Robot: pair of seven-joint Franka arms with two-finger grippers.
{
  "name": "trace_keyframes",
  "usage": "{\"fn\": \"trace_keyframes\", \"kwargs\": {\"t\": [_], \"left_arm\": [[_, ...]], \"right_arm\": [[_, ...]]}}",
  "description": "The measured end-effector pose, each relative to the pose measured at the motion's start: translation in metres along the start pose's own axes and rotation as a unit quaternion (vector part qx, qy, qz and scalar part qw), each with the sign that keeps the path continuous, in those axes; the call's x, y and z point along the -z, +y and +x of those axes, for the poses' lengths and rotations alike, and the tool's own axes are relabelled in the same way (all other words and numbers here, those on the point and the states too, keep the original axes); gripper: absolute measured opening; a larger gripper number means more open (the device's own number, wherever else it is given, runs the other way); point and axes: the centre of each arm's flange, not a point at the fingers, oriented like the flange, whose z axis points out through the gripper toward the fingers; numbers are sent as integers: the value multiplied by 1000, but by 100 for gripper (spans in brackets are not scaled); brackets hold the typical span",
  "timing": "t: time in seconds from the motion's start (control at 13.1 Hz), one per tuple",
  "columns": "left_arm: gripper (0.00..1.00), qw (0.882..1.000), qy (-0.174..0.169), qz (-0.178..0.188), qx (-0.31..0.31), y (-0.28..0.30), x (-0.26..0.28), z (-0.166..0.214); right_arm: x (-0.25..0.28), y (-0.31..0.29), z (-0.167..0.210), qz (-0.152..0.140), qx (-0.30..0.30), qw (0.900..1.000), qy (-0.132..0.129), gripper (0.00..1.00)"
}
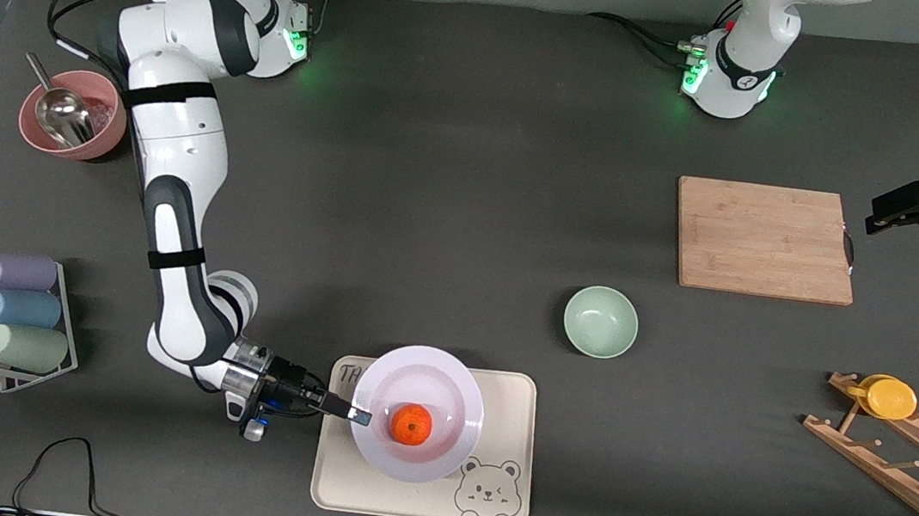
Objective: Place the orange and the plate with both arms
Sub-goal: 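Carry the plate by its rim with the right gripper onto the bear tray, then lower the plate onto the tray and open the right gripper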
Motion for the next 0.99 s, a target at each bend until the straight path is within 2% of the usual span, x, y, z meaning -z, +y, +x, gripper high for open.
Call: {"fn": "trace_keyframes", "kwargs": {"t": [0.46, 0.92, 0.99], "left_arm": [[100, 1000, -9, 10, 2, -5, -16, 1], [100, 1000, -4, 18, 23, 1, -16, 2], [100, 1000, -4, 19, 18, 6, -16, 2]], "right_arm": [[-6, 21, 8, -14, 9, 1000, 22, 5], [-9, 28, 8, -22, 12, 999, 28, 5], [-10, 27, 8, -21, 12, 999, 28, 11]]}}
